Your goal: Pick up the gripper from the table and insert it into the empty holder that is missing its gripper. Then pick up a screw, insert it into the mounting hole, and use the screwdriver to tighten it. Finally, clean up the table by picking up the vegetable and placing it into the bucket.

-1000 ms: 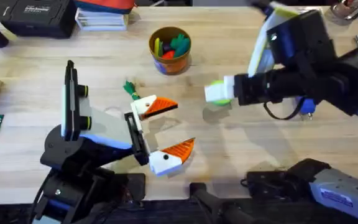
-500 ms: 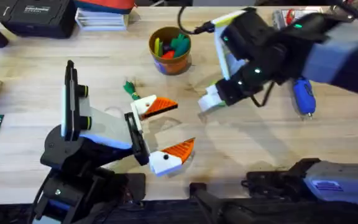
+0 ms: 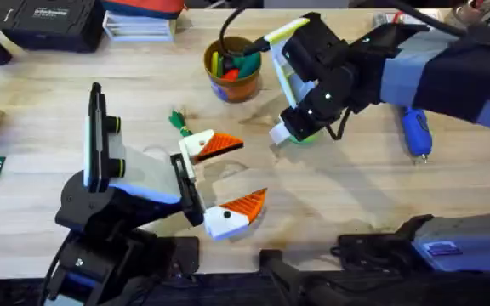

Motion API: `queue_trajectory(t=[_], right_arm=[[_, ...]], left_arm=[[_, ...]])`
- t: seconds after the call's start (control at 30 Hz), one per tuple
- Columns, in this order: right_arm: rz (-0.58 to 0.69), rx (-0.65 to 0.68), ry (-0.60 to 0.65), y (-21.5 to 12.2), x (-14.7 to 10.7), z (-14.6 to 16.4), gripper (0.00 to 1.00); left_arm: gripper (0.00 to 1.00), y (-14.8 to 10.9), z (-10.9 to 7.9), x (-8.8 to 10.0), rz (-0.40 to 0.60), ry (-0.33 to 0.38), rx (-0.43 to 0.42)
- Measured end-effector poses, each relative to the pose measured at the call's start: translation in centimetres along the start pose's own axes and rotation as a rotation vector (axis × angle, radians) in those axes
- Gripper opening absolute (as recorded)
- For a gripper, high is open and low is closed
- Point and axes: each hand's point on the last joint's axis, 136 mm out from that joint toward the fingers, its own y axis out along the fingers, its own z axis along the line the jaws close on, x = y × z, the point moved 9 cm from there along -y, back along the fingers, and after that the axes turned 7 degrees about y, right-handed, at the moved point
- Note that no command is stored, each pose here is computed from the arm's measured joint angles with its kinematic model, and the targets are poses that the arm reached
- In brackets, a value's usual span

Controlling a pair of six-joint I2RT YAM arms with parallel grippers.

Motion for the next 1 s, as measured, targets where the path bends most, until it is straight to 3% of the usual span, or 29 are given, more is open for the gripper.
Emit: queue_trajectory(t=[0.2, 0.5, 1.0], right_arm=[[-0.016, 0.000, -0.003, 0.0, 0.3, 0.0, 0.405], [0.049, -0.013, -0.004, 1.3, -0.1, 0.0, 0.365], [0.043, -0.053, -0.001, 1.5, 0.2, -0.3, 0.007]], left_arm=[[0.987, 0.0, 0.0, 0.0, 0.000, 0.000, 0.000], [0.987, 0.0, 0.0, 0.0, 0.000, 0.000, 0.000], [0.987, 0.0, 0.0, 0.0, 0.000, 0.000, 0.000]])
